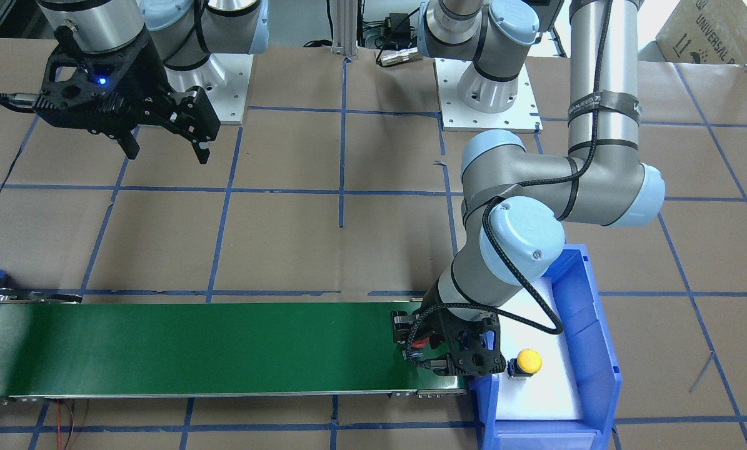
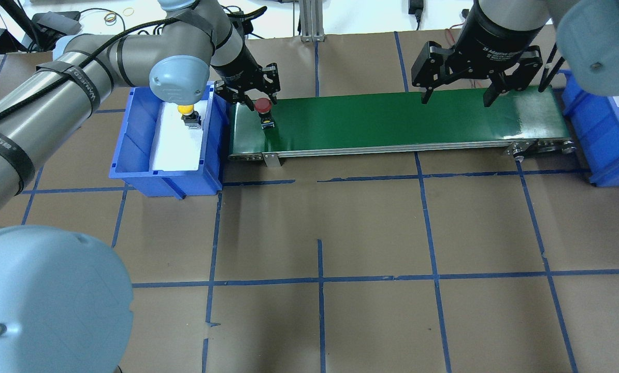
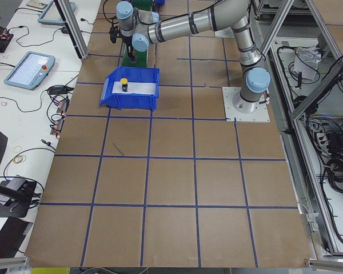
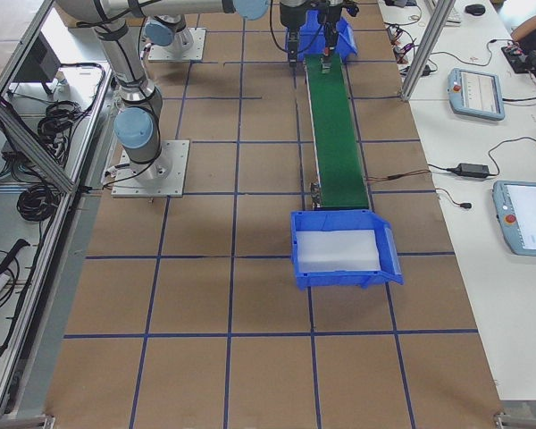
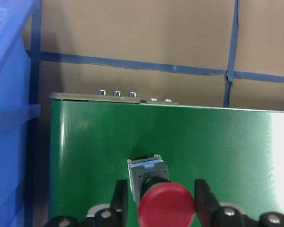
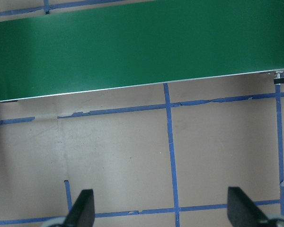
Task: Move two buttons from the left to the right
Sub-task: 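Open the left gripper to release the red button on the belt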
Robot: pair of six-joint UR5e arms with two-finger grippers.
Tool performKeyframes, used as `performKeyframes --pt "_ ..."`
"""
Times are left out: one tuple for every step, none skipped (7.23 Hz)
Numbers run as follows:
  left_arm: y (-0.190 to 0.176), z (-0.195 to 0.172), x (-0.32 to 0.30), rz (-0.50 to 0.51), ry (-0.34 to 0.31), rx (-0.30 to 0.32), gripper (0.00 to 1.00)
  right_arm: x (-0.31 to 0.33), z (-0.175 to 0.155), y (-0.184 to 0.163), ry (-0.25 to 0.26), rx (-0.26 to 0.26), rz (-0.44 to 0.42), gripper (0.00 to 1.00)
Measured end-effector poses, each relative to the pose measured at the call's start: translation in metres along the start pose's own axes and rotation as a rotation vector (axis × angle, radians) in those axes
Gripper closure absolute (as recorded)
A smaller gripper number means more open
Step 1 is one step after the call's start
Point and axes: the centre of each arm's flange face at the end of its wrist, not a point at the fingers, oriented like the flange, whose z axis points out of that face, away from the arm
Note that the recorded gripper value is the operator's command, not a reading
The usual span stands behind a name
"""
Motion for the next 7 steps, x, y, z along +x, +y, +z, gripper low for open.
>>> performKeyframes --pt "0.001 -0.010 0.003 0.001 0.015 0.010 0.00 0.001 -0.001 -0.001 0.000 0.004 0.003 0.00" --pt "0.005 -0.032 0.005 0.006 0.019 0.025 0.00 0.003 -0.004 -0.004 -0.001 0.011 0.007 0.00" --pt "0.007 -0.056 -0.004 0.000 0.005 0.038 0.00 0.004 -0.007 -0.006 -0.001 0.017 0.010 0.00" --pt "0.002 -0.075 -0.036 -0.008 -0.023 0.037 0.00 0.004 -0.008 -0.008 -0.001 0.018 0.012 0.00" --pt "-0.007 -0.088 -0.079 0.005 -0.052 0.023 0.00 0.004 -0.008 -0.008 -0.002 0.017 0.012 0.00" --pt "-0.017 -0.098 -0.123 0.028 -0.081 0.015 0.00 0.004 -0.008 -0.008 -0.002 0.016 0.012 0.00" --pt "-0.025 -0.103 -0.160 0.067 -0.114 0.004 0.00 0.004 -0.008 -0.008 -0.001 0.016 0.011 0.00"
